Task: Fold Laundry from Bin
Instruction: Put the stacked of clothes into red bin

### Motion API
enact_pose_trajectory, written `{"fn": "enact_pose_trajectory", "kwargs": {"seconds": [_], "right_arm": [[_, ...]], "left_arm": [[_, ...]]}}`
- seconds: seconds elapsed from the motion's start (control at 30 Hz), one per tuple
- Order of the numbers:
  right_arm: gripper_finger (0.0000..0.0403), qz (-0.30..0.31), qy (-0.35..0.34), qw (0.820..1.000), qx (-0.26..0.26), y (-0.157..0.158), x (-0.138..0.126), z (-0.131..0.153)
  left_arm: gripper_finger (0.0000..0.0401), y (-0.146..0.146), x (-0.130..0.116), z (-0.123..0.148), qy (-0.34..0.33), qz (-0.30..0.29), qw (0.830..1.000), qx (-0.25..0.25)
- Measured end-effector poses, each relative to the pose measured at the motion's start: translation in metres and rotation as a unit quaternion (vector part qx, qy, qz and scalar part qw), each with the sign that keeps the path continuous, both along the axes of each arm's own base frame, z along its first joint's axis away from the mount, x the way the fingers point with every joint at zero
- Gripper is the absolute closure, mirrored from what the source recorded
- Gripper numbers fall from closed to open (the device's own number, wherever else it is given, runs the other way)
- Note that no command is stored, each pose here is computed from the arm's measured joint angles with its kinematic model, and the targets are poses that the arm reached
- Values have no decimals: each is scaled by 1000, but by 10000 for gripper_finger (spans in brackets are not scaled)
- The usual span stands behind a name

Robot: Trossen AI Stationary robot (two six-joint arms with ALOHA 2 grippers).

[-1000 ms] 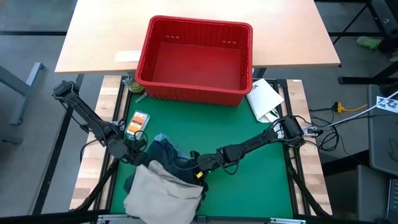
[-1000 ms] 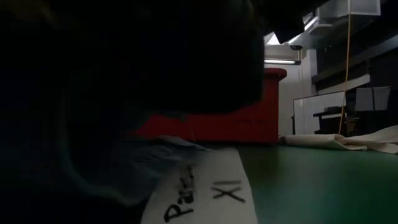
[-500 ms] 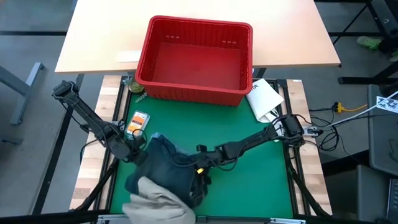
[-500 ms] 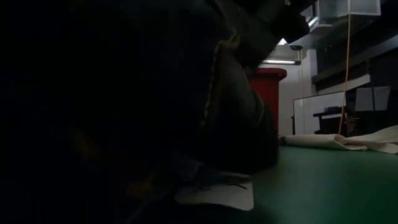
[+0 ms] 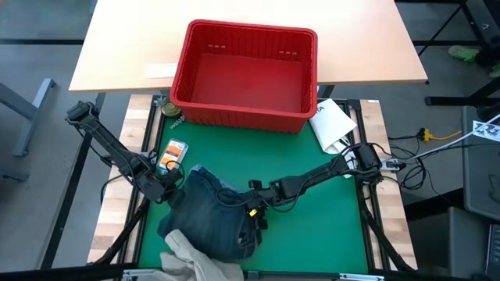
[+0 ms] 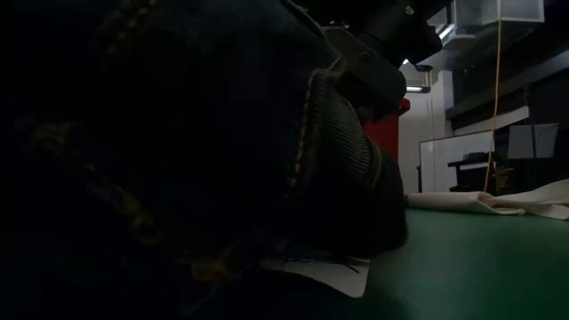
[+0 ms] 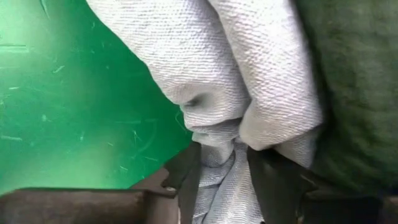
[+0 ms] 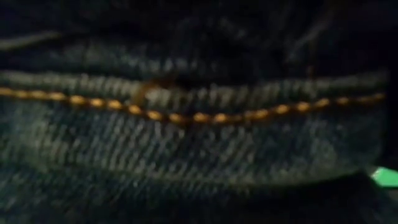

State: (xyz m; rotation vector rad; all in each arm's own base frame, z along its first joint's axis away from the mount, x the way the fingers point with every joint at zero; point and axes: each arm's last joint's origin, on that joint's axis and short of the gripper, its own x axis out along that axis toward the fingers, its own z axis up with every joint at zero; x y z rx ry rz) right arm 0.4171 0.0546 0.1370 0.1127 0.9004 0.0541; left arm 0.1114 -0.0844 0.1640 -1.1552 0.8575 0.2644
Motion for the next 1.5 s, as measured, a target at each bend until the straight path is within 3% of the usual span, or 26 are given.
{"fn": "enact_pose_trajectory", "kwargs": {"seconds": [0.23,0.43,0.83,1.13,1.5], "right_arm": [[264,4,1,1000,10,-2,0,0],[256,18,4,999,27,-1,0,-1],[255,62,20,990,125,-21,0,-1],[255,23,69,989,126,-46,-9,1],[255,26,79,989,119,-41,-12,1]], "left_arm": [[259,0,0,0,-1,0,1000,2],[268,0,0,0,0,-1,1000,1],[262,0,-1,-1,12,-10,1000,-5],[246,1,-4,-4,35,-18,999,1],[246,1,-4,-4,38,-23,999,-1]]}}
